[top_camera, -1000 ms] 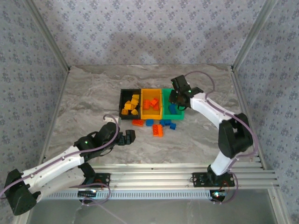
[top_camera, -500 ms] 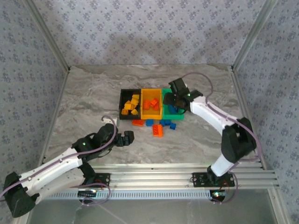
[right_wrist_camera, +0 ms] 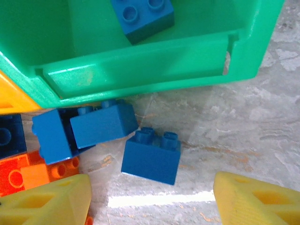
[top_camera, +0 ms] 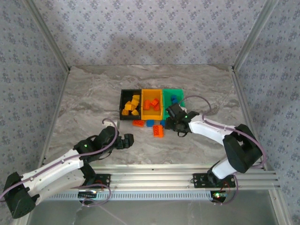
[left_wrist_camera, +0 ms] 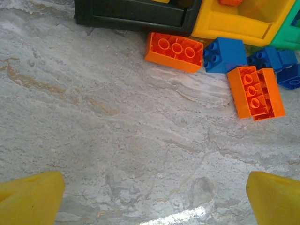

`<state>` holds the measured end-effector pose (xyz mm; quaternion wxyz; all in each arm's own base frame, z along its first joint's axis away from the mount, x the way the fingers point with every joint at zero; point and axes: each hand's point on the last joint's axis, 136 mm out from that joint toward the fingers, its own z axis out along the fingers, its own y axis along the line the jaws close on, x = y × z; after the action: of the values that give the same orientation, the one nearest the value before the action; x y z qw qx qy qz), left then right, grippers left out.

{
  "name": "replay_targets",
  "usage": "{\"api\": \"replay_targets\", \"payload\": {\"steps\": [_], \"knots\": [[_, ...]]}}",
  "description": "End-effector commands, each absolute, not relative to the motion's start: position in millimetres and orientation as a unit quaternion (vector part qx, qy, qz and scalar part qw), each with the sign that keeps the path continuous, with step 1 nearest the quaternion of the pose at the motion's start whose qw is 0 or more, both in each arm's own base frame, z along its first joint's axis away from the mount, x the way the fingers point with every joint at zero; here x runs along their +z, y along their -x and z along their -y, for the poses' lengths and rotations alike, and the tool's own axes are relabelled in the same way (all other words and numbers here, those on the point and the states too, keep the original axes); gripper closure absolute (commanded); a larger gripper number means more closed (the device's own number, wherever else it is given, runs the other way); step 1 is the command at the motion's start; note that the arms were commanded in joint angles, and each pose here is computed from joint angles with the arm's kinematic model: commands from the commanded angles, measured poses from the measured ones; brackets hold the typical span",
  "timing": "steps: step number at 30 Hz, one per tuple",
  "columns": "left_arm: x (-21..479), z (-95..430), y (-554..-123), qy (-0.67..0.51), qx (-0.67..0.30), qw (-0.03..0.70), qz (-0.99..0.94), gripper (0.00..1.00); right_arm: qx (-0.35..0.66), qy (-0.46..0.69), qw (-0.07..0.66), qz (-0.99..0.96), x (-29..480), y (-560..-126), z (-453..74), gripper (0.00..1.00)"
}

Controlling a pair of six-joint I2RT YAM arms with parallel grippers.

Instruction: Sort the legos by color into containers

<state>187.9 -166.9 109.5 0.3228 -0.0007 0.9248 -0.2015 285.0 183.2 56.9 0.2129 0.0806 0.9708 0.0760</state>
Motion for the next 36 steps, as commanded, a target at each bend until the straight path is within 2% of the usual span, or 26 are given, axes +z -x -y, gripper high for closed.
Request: {"api": "replay_targets", "payload": {"steps": [1,7,13,14,16,20,23,28,36], "knots": [[115.4,168.6,-190.5,0.008,-0.21,0.331,-0.92,0.0,0.076,-0.098,0.215,-0.969,47.0,-292.7,-180.6,0.3],[115.2,168.8,-191.3,0.008,-0.209,0.33,-0.92,0.0,0.068,-0.107,0.202,-0.971,32.0,-301.8,-172.8,0.38],[113.4,168.5,-191.7,0.011,-0.208,0.329,-0.921,0.0,0.069,-0.096,0.204,-0.972,32.9,-301.9,-172.8,0.59],[113.1,168.5,-191.4,0.01,-0.207,0.329,-0.921,0.0,0.07,-0.094,0.204,-0.972,34.0,-300.2,-173.4,0.6],[112.2,168.9,-191.7,0.01,-0.206,0.328,-0.922,0.0,0.074,-0.088,0.206,-0.972,36.5,-297.1,-174.8,0.59],[112.1,170.0,-192.3,0.008,-0.206,0.327,-0.923,0.0,0.065,-0.079,0.202,-0.974,34.7,-292.6,-175.2,0.47],[113.2,171.3,-192.6,0.006,-0.208,0.327,-0.922,0.0,0.064,-0.071,0.2,-0.975,30.8,-292.0,-179.4,0.46],[112.8,170.1,-191.7,0.007,-0.207,0.325,-0.923,0.0,0.061,-0.064,0.192,-0.977,23.4,-291.4,-184.8,0.49],[112.1,169.9,-190.9,0.006,-0.207,0.323,-0.923,0.0,0.071,-0.058,0.205,-0.974,40.0,-290.0,-186.9,0.65]]}}
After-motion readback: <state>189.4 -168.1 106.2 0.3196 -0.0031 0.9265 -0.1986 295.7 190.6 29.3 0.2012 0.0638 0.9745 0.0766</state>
